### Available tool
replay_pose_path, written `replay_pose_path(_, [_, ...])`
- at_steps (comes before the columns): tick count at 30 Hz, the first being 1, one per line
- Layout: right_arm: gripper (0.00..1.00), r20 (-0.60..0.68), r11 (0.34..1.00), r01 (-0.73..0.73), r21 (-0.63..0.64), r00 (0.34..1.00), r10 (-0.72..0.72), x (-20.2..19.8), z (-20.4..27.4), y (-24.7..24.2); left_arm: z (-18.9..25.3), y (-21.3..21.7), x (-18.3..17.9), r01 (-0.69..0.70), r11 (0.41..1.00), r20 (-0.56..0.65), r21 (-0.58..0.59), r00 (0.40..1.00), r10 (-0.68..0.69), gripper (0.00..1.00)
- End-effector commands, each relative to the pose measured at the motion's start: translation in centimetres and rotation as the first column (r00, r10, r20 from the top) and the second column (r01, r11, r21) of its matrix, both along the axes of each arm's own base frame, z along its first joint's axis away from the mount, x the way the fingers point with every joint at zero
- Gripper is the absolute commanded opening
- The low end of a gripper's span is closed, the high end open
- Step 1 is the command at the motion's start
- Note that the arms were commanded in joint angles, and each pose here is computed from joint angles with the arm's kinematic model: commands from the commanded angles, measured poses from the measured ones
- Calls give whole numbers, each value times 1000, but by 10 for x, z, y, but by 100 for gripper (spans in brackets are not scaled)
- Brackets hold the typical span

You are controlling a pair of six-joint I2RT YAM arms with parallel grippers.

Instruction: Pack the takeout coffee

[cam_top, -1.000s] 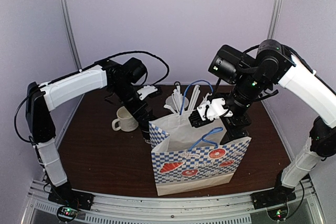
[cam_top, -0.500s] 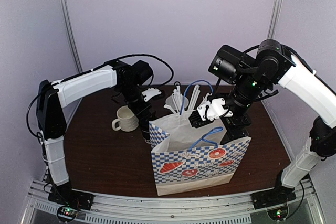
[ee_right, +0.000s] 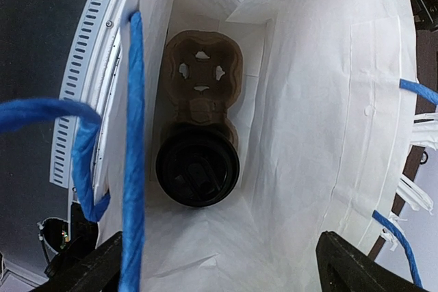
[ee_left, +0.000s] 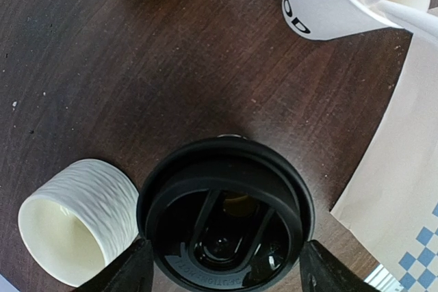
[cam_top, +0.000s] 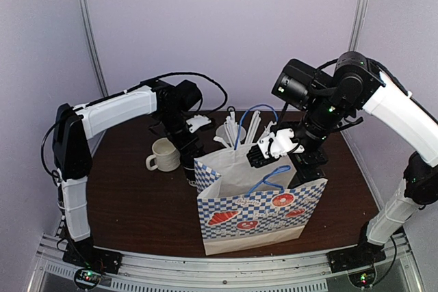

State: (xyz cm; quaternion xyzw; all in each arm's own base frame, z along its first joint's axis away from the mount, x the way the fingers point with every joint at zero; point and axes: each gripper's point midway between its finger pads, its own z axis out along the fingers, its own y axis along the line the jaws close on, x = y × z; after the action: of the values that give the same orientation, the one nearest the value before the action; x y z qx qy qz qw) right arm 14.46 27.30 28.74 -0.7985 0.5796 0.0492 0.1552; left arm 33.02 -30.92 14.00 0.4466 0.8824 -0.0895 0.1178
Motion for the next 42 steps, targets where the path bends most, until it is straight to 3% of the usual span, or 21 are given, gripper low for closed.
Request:
replay_pose_path(1, [95, -1, 1000, -14, 0, 1000, 14, -5, 4, -5, -4, 3, 6, -5, 1000, 2, 25, 1000, 5, 77])
replay_pose_path(7, [95, 0, 1000, -15, -6, 1000, 15, -5, 2, -5, 32, -8, -1, 18, 996, 30, -86, 999, -16, 79])
replay_pose_path(13, [95, 39, 1000, -17, 21, 999, 17, -1, 21, -5, 25, -6, 2, 30, 997, 45, -65, 999, -27, 82])
replay_pose_path(19, [95, 249, 990, 9, 141, 968, -44, 21, 73, -12, 16, -3, -3, 31, 998, 20, -51, 999, -30, 81])
replay_pose_path(26, [95, 464, 960, 112, 258, 857, -225, 63, 123, -44, 7, -6, -12, 46, 997, -33, -67, 998, -49, 79])
replay_pose_path(32, [95, 462, 920, 236, 314, 808, -365, 87, 133, -79, 3, -7, -12, 55, 997, -29, -49, 998, -56, 79])
replay_pose_path(42, [95, 433, 918, 272, 289, 818, -379, 93, 119, -82, 19, 2, -1, 54, 998, 126, 41, 990, -59, 82])
